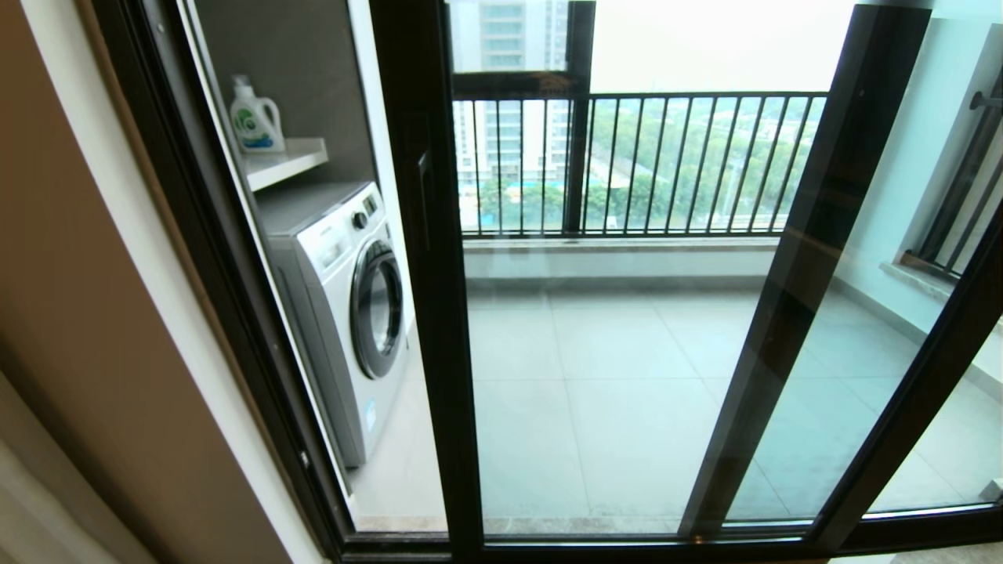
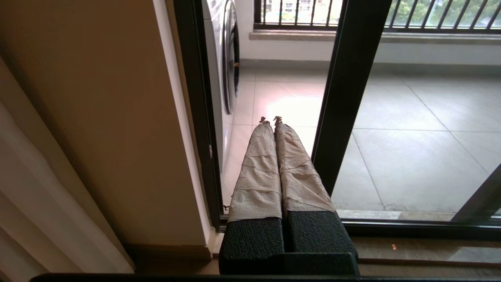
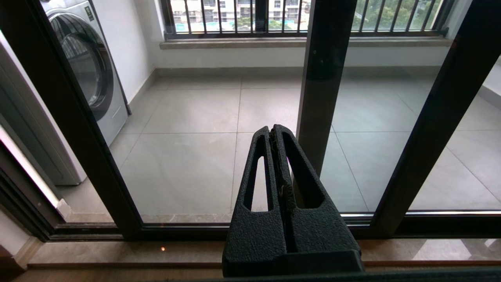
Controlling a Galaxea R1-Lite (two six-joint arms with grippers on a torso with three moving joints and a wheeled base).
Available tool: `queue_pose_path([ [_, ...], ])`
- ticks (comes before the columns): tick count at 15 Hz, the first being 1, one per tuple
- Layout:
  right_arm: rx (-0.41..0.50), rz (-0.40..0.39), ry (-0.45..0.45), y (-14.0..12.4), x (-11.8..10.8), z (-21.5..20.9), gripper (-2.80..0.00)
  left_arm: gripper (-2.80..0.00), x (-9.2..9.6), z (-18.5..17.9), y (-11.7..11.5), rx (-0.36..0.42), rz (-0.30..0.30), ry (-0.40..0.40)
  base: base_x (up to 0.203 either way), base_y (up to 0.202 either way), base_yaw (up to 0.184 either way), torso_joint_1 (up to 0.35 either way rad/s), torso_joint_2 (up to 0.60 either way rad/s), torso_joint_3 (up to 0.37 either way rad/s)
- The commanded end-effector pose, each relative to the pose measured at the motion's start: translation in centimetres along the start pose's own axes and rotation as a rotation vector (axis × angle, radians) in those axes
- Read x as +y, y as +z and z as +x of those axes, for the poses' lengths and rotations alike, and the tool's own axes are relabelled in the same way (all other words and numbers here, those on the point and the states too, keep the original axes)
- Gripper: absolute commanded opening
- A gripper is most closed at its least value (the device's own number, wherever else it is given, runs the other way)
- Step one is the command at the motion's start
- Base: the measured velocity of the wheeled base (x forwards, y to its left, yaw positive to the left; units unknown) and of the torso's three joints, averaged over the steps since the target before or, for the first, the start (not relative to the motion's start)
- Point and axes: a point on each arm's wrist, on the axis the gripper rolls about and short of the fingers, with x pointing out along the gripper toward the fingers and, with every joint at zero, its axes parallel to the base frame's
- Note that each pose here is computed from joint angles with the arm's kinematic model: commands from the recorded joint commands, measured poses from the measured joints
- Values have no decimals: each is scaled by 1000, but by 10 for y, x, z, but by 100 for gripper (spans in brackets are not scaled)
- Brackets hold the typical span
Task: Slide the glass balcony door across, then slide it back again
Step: Close the slid door
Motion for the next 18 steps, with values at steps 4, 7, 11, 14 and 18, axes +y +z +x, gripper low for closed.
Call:
queue_pose_path([
  [4, 12, 1, 1, -3, 0, 1, -280, -280, 0, 0, 0, 1, 0, 1, 0, 0, 0, 0, 0, 0],
  [7, 13, 1, 1, -3, 0, 1, -280, -280, 0, 0, 0, 1, 1, 0, 0, 0, 0, 0, 0, 0],
  [11, 13, 1, 1, -3, 0, 1, -280, -280, -1, -11, 44, -81, 12, -16, 0, 0, 0, 0, 0, 0],
  [14, 12, 1, 1, -3, 0, 1, -280, -280, -2, -2, 88, -36, 2, -55, 0, 0, 0, 0, 0, 0],
  [18, 12, 1, 1, -3, 0, 1, -280, -280, -3, 41, 137, 4, -12, -99, 0, 0, 0, 0, 0, 0],
])
